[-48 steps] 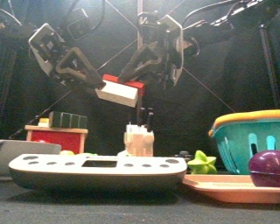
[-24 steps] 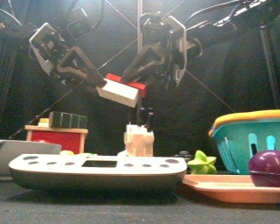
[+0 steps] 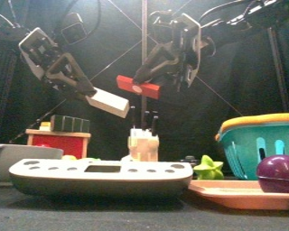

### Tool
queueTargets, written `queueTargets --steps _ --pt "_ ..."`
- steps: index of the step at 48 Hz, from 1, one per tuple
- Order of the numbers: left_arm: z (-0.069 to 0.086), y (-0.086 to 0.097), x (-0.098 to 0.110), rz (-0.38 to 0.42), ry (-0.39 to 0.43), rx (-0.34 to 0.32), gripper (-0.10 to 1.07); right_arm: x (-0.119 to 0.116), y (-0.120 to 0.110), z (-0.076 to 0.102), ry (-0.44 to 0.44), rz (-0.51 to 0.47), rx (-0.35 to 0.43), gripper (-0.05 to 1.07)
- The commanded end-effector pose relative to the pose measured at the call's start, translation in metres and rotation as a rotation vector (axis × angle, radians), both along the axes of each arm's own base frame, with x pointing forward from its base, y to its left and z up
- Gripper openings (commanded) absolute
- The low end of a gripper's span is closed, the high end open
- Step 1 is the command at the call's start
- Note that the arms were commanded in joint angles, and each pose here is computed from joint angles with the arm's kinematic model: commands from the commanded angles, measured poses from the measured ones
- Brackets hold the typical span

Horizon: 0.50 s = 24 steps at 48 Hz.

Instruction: Separate salmon and rice

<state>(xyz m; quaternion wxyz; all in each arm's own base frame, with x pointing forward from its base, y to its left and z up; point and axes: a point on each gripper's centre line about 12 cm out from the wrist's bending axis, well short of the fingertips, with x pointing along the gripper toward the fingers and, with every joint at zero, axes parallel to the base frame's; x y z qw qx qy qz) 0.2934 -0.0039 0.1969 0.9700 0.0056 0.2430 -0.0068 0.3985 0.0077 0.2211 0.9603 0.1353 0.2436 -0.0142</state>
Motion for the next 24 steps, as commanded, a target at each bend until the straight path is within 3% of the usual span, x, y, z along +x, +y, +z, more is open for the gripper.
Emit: queueTargets --steps 1,24 --pt "0.007 0.001 0.002 0.004 -0.028 -0.001 0.59 -0.005 0.001 0.020 -0.053 -0.005 0.017 0.63" --pt "0.006 0.001 0.002 0.006 -0.029 -0.005 0.59 -0.017 -0.001 0.018 -0.044 -0.025 0.043 0.63"
